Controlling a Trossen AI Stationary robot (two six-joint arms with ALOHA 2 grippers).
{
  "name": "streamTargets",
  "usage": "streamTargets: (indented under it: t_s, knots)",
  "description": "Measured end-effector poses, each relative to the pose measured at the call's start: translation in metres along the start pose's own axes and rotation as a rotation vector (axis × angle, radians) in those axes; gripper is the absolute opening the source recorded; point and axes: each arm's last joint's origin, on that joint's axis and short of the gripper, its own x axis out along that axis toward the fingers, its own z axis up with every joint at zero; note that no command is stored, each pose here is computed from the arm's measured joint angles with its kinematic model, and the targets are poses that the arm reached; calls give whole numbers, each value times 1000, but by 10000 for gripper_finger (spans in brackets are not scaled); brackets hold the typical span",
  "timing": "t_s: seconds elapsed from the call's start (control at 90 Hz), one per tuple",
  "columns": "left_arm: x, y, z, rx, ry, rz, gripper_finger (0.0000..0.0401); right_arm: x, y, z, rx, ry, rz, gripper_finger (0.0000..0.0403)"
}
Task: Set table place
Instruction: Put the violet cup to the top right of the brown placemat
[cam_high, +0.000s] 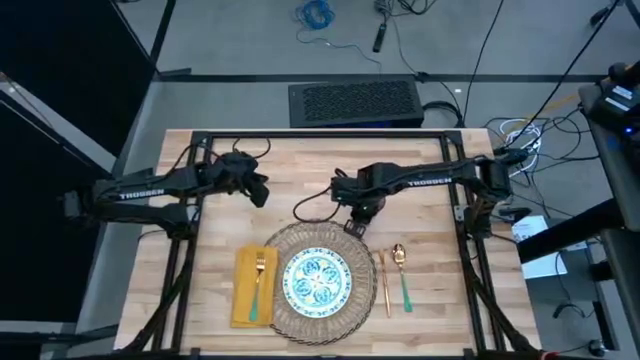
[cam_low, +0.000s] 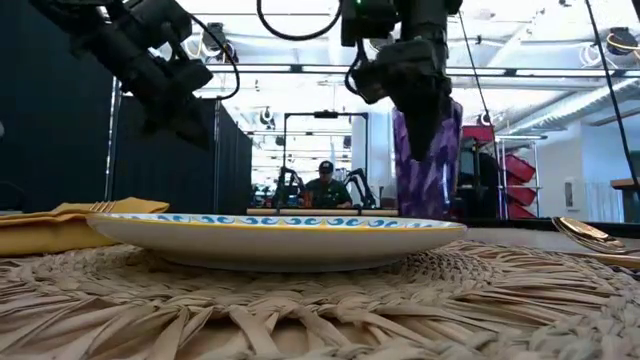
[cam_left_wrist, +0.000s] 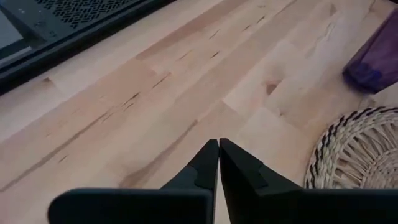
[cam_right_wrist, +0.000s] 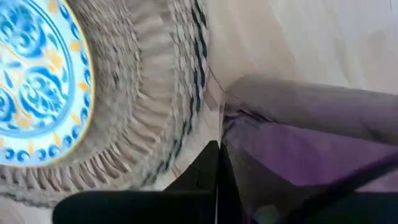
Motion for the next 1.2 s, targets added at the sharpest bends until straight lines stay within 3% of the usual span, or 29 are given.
streamTargets:
  t_s: [0.678,1.2]
  knots:
    - [0,0,0,-2,4,0,1,0,0,0,25,-2,0,2]
    - [0,-1,-1,0,12,-26,1,0,0,-2,50,12,-13,60]
